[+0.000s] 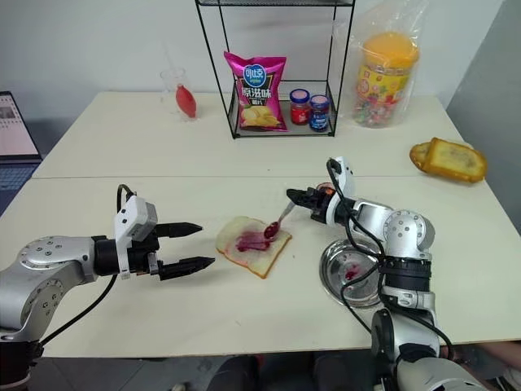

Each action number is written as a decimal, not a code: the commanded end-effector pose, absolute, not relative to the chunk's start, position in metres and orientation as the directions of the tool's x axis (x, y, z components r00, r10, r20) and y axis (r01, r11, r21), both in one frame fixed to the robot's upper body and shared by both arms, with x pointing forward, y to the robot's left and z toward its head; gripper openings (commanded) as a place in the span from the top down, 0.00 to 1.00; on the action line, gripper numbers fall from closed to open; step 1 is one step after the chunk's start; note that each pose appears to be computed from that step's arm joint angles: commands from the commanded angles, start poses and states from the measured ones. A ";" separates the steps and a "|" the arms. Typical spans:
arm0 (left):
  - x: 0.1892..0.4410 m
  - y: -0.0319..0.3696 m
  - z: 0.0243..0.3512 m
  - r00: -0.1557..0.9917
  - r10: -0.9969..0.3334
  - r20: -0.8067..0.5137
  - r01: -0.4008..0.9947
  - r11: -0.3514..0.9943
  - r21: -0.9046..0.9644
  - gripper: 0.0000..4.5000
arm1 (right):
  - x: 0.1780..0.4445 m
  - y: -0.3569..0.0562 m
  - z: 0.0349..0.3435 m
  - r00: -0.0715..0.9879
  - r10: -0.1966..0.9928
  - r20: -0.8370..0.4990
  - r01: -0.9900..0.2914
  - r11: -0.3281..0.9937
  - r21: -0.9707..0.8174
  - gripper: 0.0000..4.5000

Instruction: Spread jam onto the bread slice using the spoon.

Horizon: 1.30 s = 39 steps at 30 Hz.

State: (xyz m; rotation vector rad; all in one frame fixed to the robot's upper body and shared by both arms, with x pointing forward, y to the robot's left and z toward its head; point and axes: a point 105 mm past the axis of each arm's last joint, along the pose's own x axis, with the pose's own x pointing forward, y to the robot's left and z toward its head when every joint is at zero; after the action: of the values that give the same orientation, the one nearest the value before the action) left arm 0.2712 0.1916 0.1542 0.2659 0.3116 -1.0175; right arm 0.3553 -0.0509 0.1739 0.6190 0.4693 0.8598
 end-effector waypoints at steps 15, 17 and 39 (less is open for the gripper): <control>0.309 0.134 0.193 0.242 -0.902 -0.357 0.962 0.174 0.211 0.00 | 0.320 -0.109 0.253 0.701 0.712 0.031 -0.636 0.605 0.479 0.99; 0.309 0.120 0.192 0.169 -0.917 -0.362 0.973 0.096 0.209 0.00 | 0.314 -0.127 0.249 0.742 0.669 0.027 -0.598 0.644 0.478 0.99; 0.294 0.059 0.160 -0.135 -0.910 -0.391 0.958 -0.220 0.183 0.00 | 0.268 -0.226 0.146 0.962 0.265 -0.069 -0.151 0.724 0.672 0.99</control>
State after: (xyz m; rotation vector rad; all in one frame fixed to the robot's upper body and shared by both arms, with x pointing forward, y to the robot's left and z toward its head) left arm 0.2947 0.0597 0.1542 0.4719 0.1626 -1.7227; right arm 0.2624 -0.2229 0.1387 0.7254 0.2343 0.2276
